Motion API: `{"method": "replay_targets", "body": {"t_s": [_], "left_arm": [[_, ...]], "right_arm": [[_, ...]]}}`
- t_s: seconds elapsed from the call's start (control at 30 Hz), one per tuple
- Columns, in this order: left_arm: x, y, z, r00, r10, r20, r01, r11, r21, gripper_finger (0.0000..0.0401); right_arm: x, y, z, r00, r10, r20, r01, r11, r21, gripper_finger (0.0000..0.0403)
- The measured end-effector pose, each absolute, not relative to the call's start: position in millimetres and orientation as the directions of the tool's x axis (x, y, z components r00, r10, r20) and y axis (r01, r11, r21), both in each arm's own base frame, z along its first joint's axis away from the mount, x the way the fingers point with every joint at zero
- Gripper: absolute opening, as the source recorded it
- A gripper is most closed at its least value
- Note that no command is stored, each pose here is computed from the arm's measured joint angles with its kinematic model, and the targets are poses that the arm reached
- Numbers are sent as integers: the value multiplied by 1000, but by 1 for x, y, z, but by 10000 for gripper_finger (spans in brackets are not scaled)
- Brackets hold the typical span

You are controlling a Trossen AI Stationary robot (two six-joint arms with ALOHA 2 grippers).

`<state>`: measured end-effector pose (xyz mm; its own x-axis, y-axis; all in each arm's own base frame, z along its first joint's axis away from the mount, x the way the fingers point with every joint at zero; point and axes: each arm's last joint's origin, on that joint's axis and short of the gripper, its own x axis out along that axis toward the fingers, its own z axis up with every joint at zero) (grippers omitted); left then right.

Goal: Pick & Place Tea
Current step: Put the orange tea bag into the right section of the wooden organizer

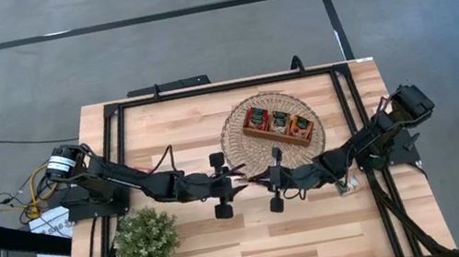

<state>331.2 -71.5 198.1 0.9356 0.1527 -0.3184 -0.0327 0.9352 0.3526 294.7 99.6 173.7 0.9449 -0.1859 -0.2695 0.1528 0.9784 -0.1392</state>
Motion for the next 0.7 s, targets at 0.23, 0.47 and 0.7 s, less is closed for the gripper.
{"method": "replay_targets", "body": {"t_s": [0.23,0.47,0.7], "left_arm": [[331,-71,197,932,159,-325,-35,933,357,40],[330,-73,195,924,158,-348,-18,928,372,2],[326,-72,189,895,180,-408,-21,931,364,0]], "right_arm": [[293,103,174,946,-176,-271,142,980,-141,0],[293,102,173,942,-182,-282,142,977,-157,0],[294,98,188,864,-243,-442,142,958,-248,74]]}}
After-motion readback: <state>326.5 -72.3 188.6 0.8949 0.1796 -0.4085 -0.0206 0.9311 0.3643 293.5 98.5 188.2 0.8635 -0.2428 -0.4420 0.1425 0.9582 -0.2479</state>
